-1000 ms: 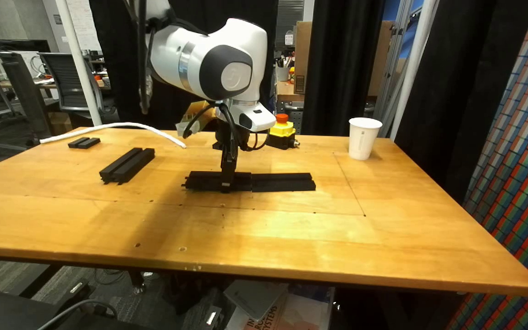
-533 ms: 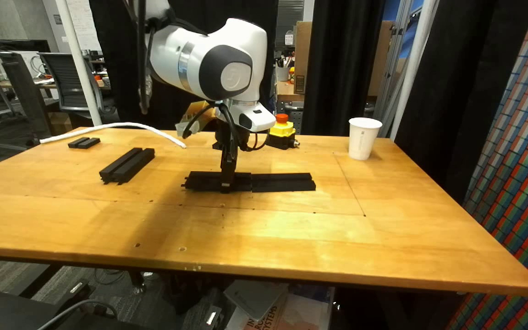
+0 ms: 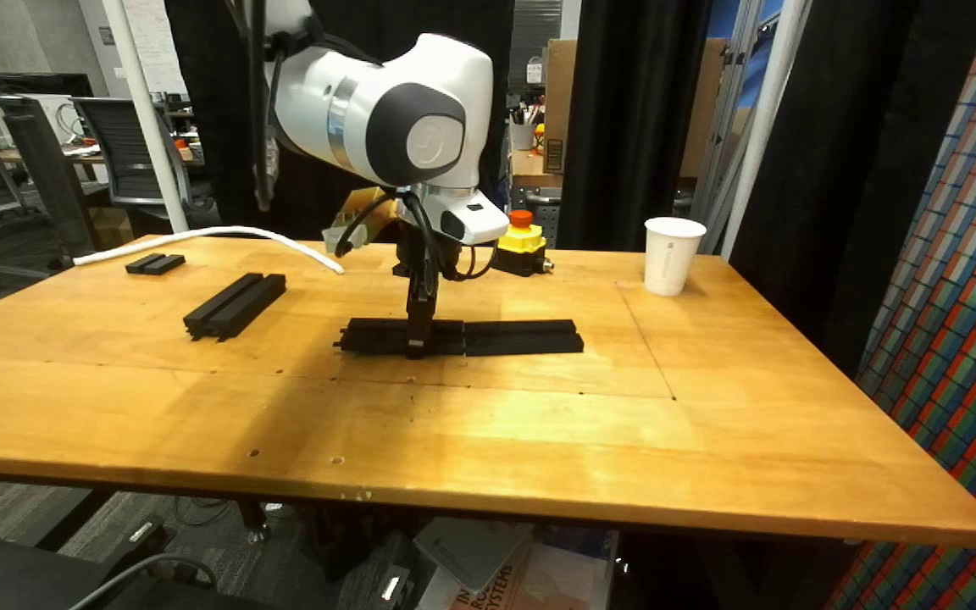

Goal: Connect the four black objects together

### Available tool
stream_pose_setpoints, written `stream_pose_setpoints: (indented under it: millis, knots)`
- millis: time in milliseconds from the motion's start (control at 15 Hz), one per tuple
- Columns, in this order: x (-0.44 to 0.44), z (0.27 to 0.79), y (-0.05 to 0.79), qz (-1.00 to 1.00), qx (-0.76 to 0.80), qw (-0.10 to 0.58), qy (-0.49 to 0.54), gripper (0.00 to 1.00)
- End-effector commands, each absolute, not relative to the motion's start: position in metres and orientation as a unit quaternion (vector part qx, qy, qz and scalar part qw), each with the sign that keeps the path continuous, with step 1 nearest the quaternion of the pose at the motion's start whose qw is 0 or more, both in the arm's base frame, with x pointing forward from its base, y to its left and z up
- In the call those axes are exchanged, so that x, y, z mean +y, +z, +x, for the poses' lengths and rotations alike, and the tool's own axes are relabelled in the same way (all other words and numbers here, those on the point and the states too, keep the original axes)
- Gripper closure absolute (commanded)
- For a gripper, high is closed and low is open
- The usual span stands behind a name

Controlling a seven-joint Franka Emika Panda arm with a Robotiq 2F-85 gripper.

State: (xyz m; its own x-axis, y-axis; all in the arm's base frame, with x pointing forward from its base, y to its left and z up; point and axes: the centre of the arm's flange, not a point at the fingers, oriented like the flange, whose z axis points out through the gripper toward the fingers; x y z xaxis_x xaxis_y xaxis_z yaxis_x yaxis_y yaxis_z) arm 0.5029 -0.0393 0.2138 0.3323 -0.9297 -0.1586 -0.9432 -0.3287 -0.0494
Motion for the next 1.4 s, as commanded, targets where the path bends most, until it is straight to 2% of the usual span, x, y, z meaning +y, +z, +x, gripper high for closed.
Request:
stream_pose_setpoints:
  millis: [0, 1333]
  knots:
    - [-0.04, 0.4915, 0.2105, -0.812, 0.578, 0.07, 0.052, 0.53]
    - [-0.0452, 0.4826, 0.2098, -0.824, 0.558, 0.074, 0.063, 0.53]
